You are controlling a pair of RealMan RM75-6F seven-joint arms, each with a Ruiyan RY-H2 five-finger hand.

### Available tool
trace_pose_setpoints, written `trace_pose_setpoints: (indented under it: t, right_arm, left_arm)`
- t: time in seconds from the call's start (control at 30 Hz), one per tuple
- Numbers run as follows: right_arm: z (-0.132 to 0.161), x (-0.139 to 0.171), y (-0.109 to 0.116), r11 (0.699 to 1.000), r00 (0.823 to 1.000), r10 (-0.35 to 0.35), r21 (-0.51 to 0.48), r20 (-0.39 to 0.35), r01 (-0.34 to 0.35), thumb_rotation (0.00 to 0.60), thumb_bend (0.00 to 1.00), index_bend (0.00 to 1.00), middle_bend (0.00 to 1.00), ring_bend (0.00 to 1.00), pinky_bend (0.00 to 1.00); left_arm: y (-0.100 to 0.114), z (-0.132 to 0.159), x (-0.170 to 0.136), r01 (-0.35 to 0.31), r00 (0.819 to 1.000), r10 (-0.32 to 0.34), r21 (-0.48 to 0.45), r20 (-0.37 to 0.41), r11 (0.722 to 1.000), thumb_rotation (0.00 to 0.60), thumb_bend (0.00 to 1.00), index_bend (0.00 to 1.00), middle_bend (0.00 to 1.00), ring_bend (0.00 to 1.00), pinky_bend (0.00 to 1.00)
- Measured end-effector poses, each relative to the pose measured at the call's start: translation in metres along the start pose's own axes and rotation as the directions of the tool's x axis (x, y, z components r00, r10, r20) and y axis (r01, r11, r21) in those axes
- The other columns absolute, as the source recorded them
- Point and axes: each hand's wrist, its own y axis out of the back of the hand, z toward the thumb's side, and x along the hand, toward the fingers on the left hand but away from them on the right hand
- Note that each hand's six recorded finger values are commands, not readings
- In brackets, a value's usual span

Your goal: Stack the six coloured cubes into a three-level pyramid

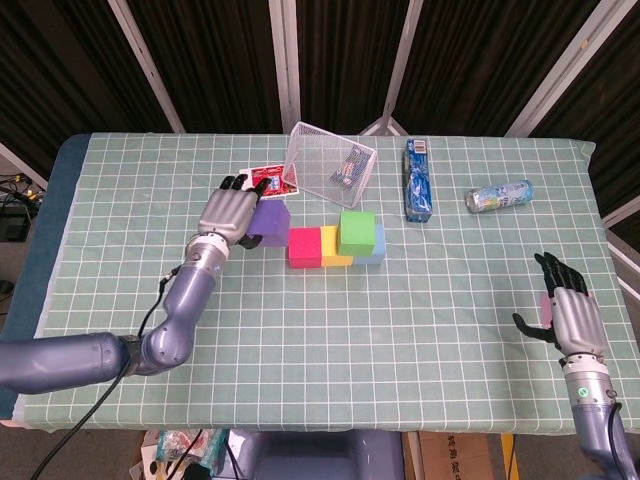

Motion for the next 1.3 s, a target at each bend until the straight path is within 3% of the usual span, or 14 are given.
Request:
trace_pose_setpoints:
  t: [0.2, 0.5, 1.3]
  right_arm:
    - [-0.002, -0.001, 0.001, 1.000, 1.000, 0.003, -0.017, 0.006, -0.003, 0.600, 0.30, 0.00, 0.00, 0.00, 0.00]
    - [-0.006, -0.003, -0.001, 0.999, 1.000, 0.015, -0.040, 0.015, -0.015, 0.600, 0.30, 0.00, 0.00, 0.00, 0.00]
    - [-0.007, -0.003, 0.001, 0.998, 1.000, 0.017, -0.060, 0.017, -0.016, 0.600, 0.30, 0.00, 0.00, 0.00, 0.00]
  left_arm:
    - [-0.008, 0.028, 0.016, 0.031, 0.999, -0.031, -0.003, -0.043, 1.000, 0.600, 0.46, 0.06, 0.36, 0.02, 0.04]
    - [-0.012, 0.076, 0.025, 0.034, 0.998, -0.033, 0.006, -0.045, 0.999, 0.600, 0.46, 0.07, 0.36, 0.02, 0.04]
    - [-0.016, 0.095, 0.029, 0.037, 0.999, -0.036, 0.033, -0.041, 0.999, 0.600, 0.46, 0.07, 0.36, 0.02, 0.04]
